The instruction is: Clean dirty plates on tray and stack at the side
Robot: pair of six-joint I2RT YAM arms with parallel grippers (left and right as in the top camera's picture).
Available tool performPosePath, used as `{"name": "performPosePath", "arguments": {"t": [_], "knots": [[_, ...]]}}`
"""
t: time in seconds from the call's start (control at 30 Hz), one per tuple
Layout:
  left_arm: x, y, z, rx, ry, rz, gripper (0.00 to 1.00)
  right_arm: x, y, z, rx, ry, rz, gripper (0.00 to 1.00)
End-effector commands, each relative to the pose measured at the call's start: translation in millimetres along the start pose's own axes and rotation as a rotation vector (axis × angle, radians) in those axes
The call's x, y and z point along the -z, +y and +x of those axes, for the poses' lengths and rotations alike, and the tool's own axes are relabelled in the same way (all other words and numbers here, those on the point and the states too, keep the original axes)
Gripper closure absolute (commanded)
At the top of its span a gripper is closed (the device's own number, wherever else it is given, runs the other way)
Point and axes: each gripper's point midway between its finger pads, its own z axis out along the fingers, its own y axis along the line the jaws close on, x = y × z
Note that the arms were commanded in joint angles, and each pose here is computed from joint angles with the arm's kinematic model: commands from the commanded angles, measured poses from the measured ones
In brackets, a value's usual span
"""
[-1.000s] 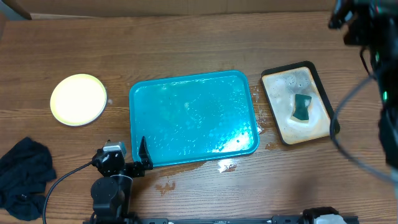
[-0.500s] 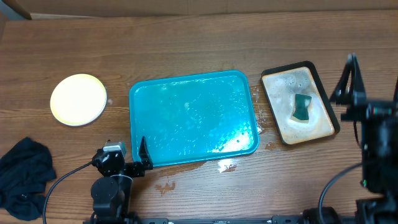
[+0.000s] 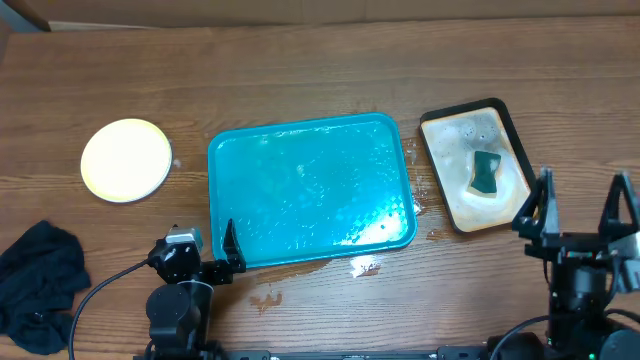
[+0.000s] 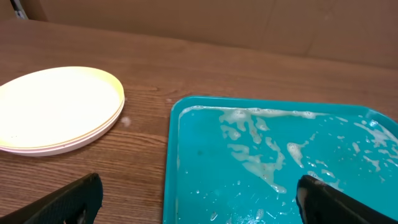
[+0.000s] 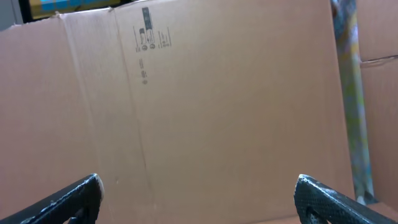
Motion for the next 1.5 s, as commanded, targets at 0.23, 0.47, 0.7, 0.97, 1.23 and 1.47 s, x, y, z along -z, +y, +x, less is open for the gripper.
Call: {"name": "performPosePath", "arguments": {"t": [0.23,0.47,0.7,0.97,1.23,1.47], "knots": [[-0.7,1.9,2.0,0.005,-0.002,-0.007,0.00,16.0,-8.2,43.0,-0.001,-0.004,-0.004,0.00],[-0.7,1.9,1.9,0.005,-0.003,-0.007,0.00,16.8,-8.0,69.5,-0.003,0.031,-0.024,0.00],[-0.7,1.9,1.9,0.005,-0.003,-0.007,0.00,16.4,-11.0,93.5,0.003,0.069,-0.020,0.00],[-0.7,1.9,2.0,0.005,-0.002,-0.007,0.00,19.3,-7.8,141.1,0.007,0.129,-0.073,0.00],[-0.7,1.8,1.9,0.005,-0.003,-0.007,0.00,21.7,-10.0,158.1,0.017,0.186,-0.068,0.00],[-0.7,1.9,1.8,0.005,-0.003,-0.007,0.00,33.2,-10.2,199.0,0.031,0.360,-0.086,0.00]]}}
